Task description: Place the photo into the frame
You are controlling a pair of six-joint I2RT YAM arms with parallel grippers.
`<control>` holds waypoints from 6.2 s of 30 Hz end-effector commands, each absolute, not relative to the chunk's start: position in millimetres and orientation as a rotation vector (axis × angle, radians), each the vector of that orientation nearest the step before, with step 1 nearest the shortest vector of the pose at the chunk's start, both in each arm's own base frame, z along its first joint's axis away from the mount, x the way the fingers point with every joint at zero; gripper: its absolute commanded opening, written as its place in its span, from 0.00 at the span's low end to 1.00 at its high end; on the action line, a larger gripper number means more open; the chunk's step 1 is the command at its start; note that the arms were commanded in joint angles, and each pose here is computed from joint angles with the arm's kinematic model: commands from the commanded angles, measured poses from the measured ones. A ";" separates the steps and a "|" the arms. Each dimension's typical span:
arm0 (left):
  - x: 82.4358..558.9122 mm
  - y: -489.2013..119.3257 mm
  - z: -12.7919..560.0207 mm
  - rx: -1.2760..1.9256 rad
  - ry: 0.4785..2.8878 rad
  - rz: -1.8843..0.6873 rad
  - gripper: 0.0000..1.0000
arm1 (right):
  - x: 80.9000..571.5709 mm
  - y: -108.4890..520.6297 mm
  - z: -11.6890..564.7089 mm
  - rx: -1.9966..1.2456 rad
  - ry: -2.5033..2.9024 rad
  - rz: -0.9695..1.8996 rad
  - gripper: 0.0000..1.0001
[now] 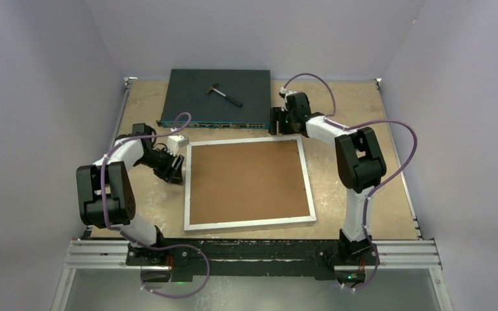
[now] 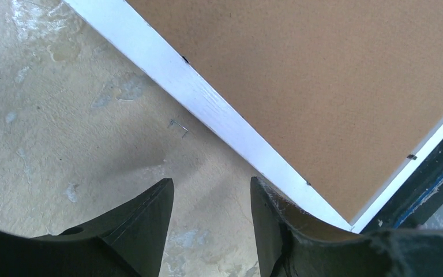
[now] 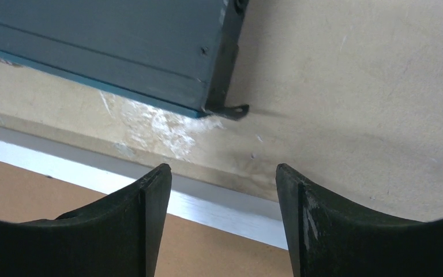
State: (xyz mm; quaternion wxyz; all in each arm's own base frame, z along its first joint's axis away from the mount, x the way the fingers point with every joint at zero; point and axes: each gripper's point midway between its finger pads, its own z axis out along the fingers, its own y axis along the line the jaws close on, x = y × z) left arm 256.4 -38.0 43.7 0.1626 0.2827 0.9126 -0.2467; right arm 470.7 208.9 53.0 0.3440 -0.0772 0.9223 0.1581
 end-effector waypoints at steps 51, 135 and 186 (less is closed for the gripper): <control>266.4 -47.8 98.3 1.241 2.410 -0.619 0.62 | 406.0 217.8 44.1 -0.804 2.404 0.413 0.58; 266.0 -14.7 10.6 1.391 2.254 0.150 0.80 | 306.3 157.3 68.9 0.021 2.514 0.710 0.54; 271.2 -20.0 43.4 1.104 2.315 -0.210 0.89 | 349.3 66.7 102.5 0.459 2.350 0.343 0.76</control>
